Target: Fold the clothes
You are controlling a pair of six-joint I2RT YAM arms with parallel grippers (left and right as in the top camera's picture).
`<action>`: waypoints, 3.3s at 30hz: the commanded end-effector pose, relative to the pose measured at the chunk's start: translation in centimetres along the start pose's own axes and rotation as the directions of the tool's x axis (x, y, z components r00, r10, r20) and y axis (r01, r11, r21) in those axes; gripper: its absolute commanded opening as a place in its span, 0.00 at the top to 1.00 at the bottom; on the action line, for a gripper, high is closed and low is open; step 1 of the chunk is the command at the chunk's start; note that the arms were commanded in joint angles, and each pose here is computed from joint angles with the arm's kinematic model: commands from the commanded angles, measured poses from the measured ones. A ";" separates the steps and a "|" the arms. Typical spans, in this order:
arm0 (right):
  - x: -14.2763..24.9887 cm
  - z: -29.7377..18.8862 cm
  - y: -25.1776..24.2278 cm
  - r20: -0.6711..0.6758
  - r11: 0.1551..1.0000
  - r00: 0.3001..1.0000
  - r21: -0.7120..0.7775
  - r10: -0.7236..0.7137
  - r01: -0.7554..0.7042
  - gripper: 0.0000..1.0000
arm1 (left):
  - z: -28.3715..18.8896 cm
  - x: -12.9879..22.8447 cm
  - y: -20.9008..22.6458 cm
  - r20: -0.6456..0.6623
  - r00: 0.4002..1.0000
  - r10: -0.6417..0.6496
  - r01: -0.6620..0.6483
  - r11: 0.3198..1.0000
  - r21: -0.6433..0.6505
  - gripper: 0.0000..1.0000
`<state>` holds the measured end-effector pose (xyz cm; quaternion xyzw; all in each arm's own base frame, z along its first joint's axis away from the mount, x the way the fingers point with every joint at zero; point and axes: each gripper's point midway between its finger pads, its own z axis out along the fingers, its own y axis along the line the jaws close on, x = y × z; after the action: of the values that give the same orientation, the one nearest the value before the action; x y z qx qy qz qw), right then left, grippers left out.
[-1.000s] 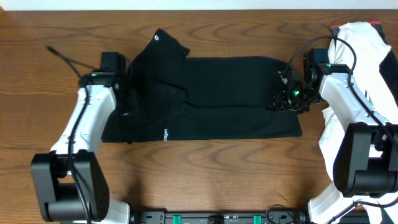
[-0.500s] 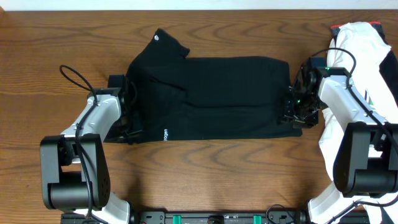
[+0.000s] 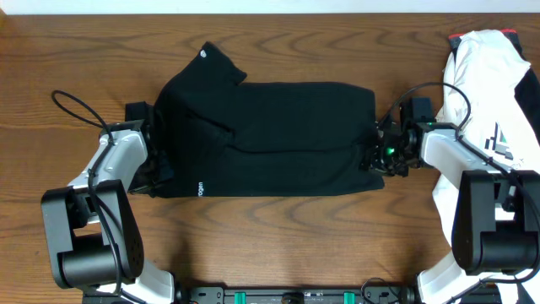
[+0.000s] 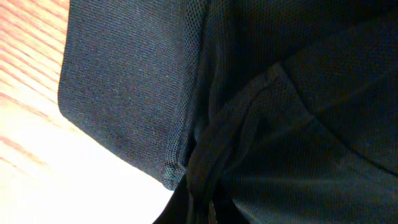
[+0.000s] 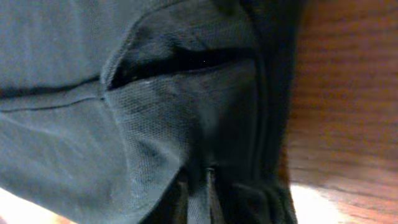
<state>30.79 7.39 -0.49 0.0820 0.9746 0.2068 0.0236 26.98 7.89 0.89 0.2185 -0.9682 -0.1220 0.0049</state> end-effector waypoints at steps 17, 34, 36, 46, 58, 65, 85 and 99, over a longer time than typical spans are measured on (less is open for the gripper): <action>7.5 -1.6 -8.4 -0.135 0.856 0.939 0.467 0.316 -0.221 0.87 | 0.0 0.4 0.8 -0.016 1.000 -0.014 0.014 0.999 -0.038 0.93; 0.5 -12.0 -2.4 0.186 0.959 0.976 0.237 0.111 -0.155 0.51 | -11.1 -1.8 -3.4 0.073 0.996 0.049 -0.071 0.941 0.331 0.34; -0.2 -13.3 -1.2 0.229 0.970 0.970 0.200 0.088 -0.135 0.48 | -13.4 -2.1 -6.1 0.149 0.982 0.115 -0.174 0.861 0.479 0.32; -2.6 -14.8 4.8 0.325 0.985 0.933 -0.029 -0.152 0.171 0.34 | -13.4 -7.1 -14.6 0.431 0.868 0.247 -0.458 0.734 0.501 0.26; -2.2 -14.6 4.6 0.307 0.988 0.942 -0.029 -0.135 0.151 0.33 | -10.0 -13.8 -19.1 0.592 0.787 0.172 -0.514 0.713 0.477 0.26; -2.3 -14.6 4.4 0.310 0.992 0.944 -0.025 -0.112 0.125 0.33 | -4.9 -12.5 -19.8 0.508 0.824 0.251 -0.510 0.719 0.473 0.42; -3.2 -14.9 4.1 0.347 0.991 0.930 0.003 -0.124 0.132 0.34 | -5.9 -8.2 -14.1 0.320 0.887 0.333 -0.438 0.827 0.353 0.84; -3.3 -15.0 4.1 0.351 0.992 0.929 -0.002 -0.114 0.123 0.34 | -9.7 -17.2 -17.6 0.670 0.725 0.161 -0.485 0.809 0.331 0.37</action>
<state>33.16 4.80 14.36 0.0470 0.9580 0.1972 0.2030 50.05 -2.78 9.43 -0.0220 -0.9324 0.0689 -0.3542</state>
